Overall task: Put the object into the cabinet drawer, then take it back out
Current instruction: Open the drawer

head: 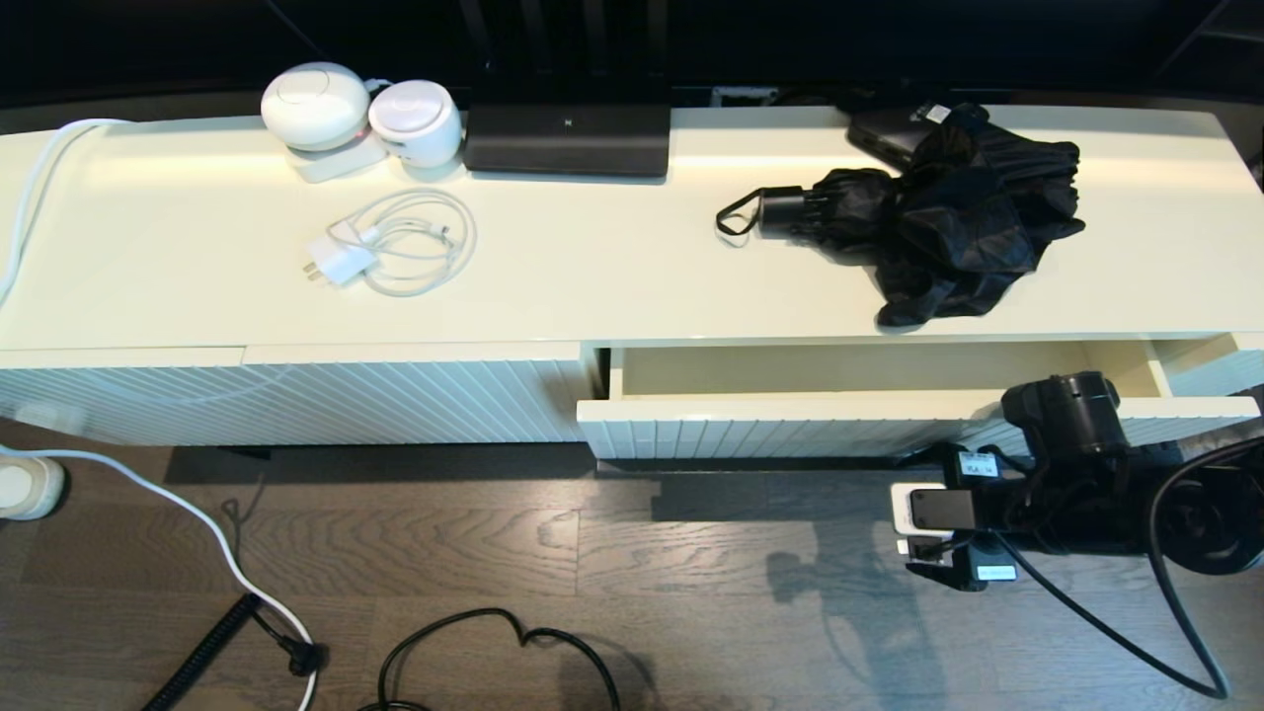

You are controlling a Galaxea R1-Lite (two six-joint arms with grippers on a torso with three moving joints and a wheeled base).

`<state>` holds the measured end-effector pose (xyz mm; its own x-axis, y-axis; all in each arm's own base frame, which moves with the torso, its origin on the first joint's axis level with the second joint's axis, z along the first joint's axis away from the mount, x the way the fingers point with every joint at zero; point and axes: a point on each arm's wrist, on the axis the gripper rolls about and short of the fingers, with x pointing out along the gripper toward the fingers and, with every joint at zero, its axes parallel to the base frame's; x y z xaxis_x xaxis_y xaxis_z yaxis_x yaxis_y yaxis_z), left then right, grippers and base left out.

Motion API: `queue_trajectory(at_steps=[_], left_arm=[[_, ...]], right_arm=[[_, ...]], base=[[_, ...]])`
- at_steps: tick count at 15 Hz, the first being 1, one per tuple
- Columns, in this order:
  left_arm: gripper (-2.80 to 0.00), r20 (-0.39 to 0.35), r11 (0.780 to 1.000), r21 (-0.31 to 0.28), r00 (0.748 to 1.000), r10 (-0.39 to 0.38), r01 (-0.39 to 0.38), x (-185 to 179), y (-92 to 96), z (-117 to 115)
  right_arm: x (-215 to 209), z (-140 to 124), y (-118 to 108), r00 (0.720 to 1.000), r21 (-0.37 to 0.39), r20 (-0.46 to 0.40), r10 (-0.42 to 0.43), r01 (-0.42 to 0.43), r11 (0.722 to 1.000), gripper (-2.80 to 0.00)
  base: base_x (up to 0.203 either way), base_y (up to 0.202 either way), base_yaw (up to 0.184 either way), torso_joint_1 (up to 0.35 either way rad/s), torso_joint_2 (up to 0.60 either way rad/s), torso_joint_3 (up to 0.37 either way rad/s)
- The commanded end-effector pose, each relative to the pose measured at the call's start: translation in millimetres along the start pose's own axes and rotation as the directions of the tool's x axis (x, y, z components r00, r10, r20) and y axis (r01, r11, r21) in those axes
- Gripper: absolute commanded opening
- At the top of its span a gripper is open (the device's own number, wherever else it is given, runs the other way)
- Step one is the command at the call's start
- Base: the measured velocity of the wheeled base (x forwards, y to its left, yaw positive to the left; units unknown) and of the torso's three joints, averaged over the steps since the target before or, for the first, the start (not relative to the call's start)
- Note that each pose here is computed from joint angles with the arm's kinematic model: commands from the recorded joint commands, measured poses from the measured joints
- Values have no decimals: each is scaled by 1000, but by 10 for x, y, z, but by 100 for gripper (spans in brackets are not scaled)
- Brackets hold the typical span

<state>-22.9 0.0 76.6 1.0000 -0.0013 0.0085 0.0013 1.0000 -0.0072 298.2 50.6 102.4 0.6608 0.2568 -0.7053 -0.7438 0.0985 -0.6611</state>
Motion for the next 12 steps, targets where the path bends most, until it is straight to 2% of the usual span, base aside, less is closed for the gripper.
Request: queue_trajectory(at_steps=[1, 8, 12], left_arm=[[-280, 1, 1000, 0, 1000, 1, -1, 0, 0, 1], [-280, 0, 1000, 0, 1000, 0, 0, 0, 0, -1], [-280, 1, 1000, 0, 1000, 1, -1, 0, 0, 1]], right_arm=[[-99, 20, -19, 1000, -12, 8, -27, 28, 1000, 0], [-332, 51, 18, 999, -17, 11, -37, 38, 999, 0], [-702, 98, 52, 997, -21, 19, -69, 70, 997, 0]], base=[[0, 0, 0, 0, 0, 0], [0, 0, 0, 0, 0, 0], [0, 0, 0, 0, 0, 0]])
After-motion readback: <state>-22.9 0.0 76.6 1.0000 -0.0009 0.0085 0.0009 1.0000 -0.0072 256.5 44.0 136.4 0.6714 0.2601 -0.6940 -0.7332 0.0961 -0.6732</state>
